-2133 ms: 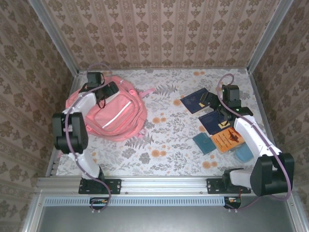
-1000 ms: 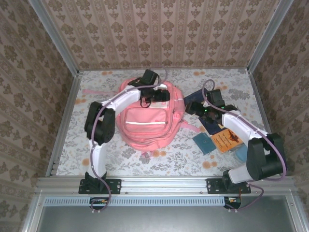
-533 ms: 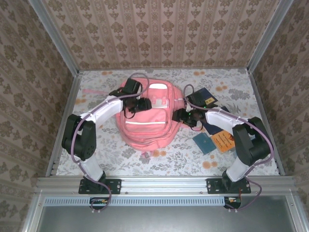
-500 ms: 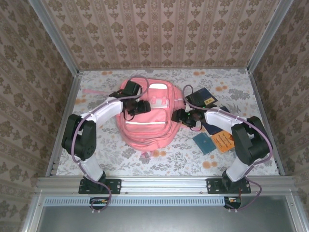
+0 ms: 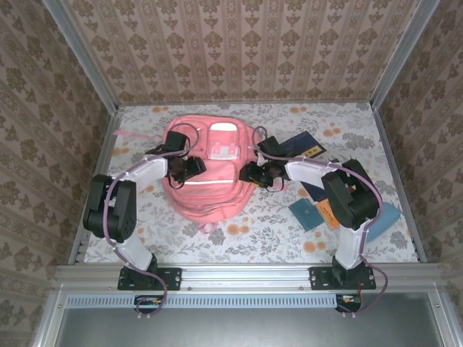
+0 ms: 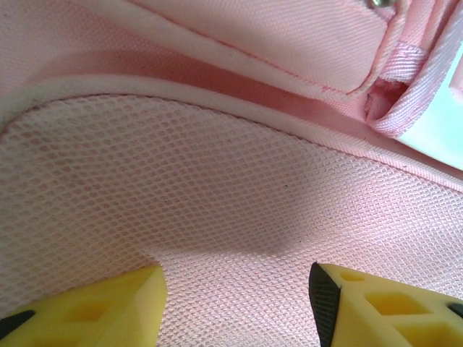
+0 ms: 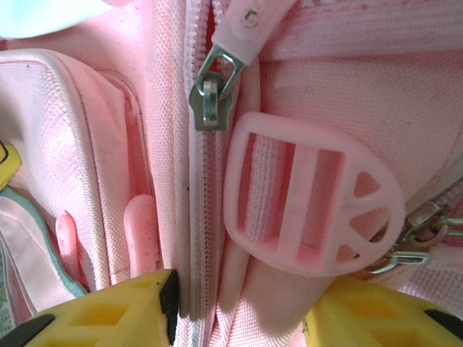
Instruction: Pack books, pencil case, and school supplies into a backpack
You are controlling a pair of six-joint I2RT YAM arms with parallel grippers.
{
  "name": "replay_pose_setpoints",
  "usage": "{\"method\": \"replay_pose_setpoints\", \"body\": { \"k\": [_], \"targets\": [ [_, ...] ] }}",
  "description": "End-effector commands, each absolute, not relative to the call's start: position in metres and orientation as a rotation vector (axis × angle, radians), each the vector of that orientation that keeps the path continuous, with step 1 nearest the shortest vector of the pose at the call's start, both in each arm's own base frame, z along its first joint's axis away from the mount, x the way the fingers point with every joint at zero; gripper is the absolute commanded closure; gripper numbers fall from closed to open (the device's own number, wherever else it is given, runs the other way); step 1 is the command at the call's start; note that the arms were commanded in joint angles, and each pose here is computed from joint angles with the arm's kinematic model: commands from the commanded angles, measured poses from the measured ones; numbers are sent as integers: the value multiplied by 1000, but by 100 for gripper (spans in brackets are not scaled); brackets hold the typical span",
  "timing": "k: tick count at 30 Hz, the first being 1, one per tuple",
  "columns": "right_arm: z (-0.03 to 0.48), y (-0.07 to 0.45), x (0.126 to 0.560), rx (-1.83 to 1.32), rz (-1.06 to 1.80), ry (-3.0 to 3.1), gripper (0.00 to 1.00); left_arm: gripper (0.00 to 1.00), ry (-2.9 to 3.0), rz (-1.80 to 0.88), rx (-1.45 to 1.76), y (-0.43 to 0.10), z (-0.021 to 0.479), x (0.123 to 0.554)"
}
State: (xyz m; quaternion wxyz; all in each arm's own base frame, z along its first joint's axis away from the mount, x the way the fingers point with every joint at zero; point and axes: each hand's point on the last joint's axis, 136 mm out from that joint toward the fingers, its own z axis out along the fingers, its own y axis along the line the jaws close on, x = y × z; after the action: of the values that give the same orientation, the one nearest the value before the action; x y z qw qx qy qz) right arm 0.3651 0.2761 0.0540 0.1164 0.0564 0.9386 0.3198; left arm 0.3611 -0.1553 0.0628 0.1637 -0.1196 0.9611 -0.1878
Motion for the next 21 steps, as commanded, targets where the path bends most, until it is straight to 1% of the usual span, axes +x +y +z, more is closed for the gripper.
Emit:
{"method": "replay_pose_setpoints", "body": {
  "k": [1,5,7,9,14,17,21],
  "targets": [
    [75,276,375,139,912,2706,46,38,2758,-450,-275,-146,77,349],
    [96,237,377,162,757,2671,30,31,2698,-335,-32,-165,120,342],
    [98,213,375,214,701,2669,23,30,2679,-299,102,-185,130,333],
    [99,192,374,277,689,2658,19,30,2677,-270,230,-203,133,324],
    [96,150,371,407,660,2640,15,35,2655,-80,511,-238,127,306],
    [96,141,370,442,655,2633,15,39,2640,12,628,-255,121,301],
    [95,138,371,463,652,2632,15,43,2621,169,726,-264,110,300]
  ]
}}
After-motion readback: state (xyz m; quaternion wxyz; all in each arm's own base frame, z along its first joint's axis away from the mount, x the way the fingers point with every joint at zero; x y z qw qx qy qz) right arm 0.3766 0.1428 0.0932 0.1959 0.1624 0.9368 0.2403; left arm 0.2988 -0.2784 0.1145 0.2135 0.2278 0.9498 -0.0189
